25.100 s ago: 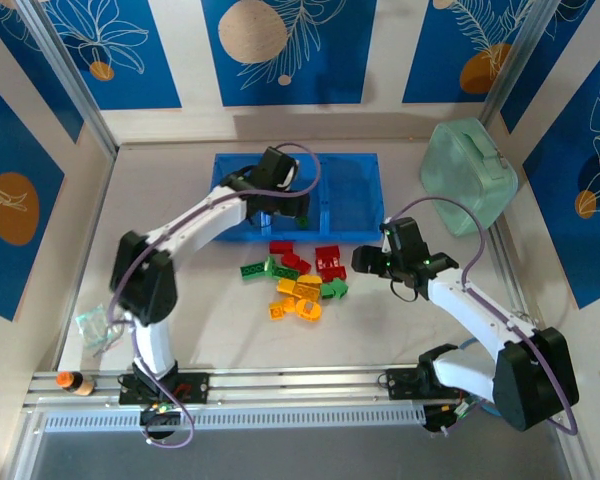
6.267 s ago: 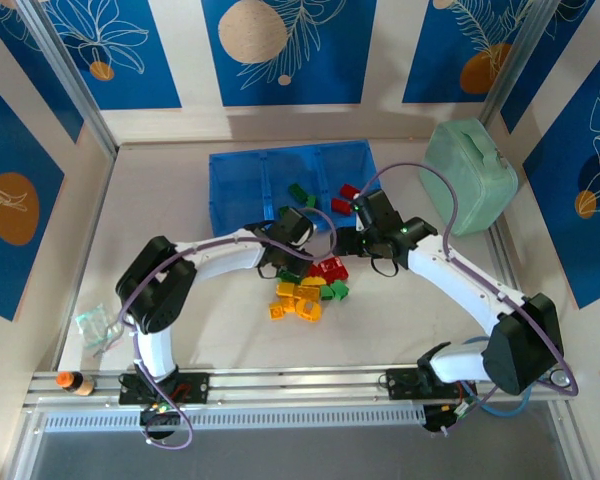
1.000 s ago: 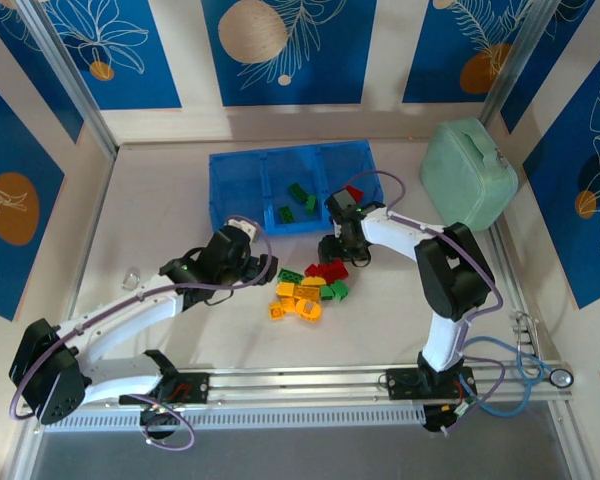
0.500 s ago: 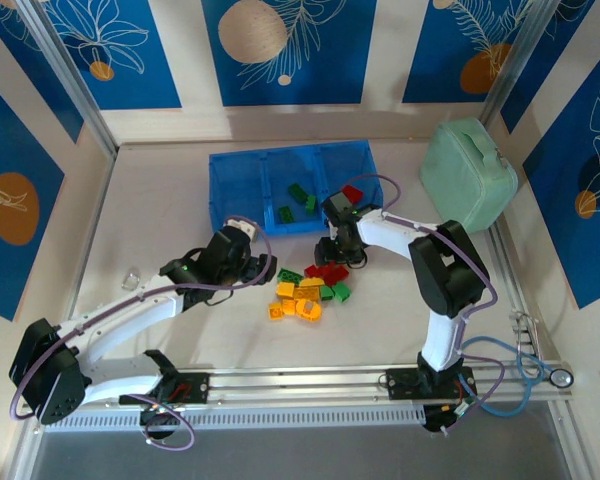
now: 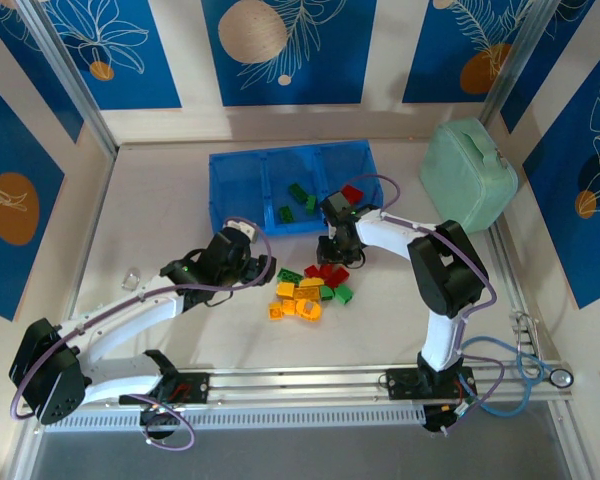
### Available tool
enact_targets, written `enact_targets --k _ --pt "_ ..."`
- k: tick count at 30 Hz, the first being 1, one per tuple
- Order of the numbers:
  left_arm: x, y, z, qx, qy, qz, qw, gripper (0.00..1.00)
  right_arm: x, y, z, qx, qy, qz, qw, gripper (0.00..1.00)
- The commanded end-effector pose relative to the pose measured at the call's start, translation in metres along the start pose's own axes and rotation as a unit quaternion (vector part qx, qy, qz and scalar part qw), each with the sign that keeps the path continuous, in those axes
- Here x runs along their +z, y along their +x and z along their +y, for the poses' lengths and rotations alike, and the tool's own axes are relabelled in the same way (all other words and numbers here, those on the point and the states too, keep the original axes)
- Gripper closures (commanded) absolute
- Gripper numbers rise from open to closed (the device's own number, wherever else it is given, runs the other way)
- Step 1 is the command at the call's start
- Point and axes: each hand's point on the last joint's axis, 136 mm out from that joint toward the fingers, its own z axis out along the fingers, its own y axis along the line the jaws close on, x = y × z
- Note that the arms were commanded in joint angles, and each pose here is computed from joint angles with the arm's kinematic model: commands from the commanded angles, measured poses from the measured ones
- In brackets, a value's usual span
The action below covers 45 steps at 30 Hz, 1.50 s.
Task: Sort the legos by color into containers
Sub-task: Pick up the lego from the center of the table, then place the lego in the container.
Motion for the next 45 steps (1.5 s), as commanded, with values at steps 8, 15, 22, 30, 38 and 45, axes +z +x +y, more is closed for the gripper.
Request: enact_targets --k 8,15,22,30,38,45 --pt "0.001 -0.006 0.002 0.000 -0.006 -0.013 1.000 0.20 -0.026 -0.003 0.004 0.007 -0.006 -0.012 1.000 0.76" --pt "0.000 -0.006 0.003 0.002 -0.010 -0.015 1.000 0.20 -0.061 -0.016 0.009 0.007 -0.023 -0.053 0.998 0.77" --pt "0.000 -0.003 0.005 0.000 -0.010 -0.016 1.000 0.21 -0.100 -0.039 -0.009 0.027 -0.021 -0.104 0.994 0.82" --pt "-0.003 0.001 0.008 -0.004 -0.012 -0.018 1.000 0.21 -0.129 -0.069 -0.036 0.047 -0.009 -0.144 0.988 0.82" --pt "-0.003 0.006 0.010 -0.007 -0.013 -0.012 1.000 0.21 -0.134 -0.106 -0.048 0.055 0.001 -0.154 0.987 0.82" --pt "-0.004 0.010 0.013 -0.009 -0.016 -0.011 1.000 0.21 -0.130 -0.129 -0.056 0.053 0.025 -0.155 0.986 0.82"
